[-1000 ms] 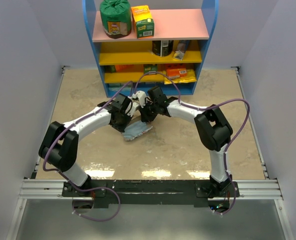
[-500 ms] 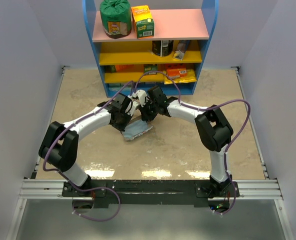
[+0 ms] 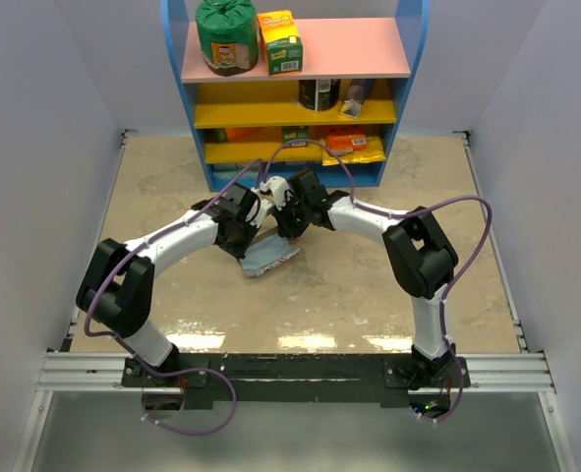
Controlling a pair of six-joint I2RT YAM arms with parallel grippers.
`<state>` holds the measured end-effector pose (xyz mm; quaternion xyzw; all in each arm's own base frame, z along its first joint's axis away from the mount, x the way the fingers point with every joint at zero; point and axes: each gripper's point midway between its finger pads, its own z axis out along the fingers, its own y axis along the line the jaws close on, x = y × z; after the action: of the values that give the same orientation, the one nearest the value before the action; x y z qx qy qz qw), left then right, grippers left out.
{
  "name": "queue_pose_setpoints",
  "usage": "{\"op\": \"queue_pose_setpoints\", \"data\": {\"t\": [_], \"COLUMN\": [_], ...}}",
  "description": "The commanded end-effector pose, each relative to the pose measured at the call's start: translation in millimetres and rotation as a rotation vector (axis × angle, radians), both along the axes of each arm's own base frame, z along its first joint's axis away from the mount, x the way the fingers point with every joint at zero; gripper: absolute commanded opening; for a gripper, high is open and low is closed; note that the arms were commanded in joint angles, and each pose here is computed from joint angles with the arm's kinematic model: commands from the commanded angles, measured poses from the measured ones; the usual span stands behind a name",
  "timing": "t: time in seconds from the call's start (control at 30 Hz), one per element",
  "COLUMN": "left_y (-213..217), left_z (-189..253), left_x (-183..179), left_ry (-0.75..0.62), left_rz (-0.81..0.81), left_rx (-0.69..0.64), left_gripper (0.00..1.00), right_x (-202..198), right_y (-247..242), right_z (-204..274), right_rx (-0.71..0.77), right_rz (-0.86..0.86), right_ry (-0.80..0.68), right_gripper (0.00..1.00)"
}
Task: Organize the sunglasses
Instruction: Place the folded cleaning cloth in the sunglasses case.
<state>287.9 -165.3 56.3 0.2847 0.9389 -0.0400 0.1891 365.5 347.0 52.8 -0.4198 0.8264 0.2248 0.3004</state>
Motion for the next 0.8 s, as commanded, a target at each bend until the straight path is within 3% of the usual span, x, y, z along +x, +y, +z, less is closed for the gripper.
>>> {"op": "queue_pose_setpoints", "data": {"t": [0.0,0.07,0.2,0.4,0.77], "left_y": [-42,-42,-42,-42,-41], "left_z": [-6,-5,-6,-6,2], "left_x": [-29,-29,-28,-28,-23], "left_ry": [0.073,0.072,0.072,0.071,0.035], "left_rz": [-0.302,-0.303,-0.303,-0.302,-0.293], "left_rx": [-0.080,-0.082,-0.078,-0.077,-0.072], "left_gripper": [0.21,0.24,0.29,0.38,0.47], "right_x": [21,20,22,22,21], "right_y": [60,61,60,61,57], "right_z": [100,103,107,112,126], "right_rx": [0.259,0.264,0.266,0.270,0.283], "right_rz": [0.034,0.036,0.036,0.038,0.026], "right_ry": [-0.239,-0.243,-0.256,-0.265,-0.285], "right_gripper": [0.00,0.00,0.15,0.29,0.39]}}
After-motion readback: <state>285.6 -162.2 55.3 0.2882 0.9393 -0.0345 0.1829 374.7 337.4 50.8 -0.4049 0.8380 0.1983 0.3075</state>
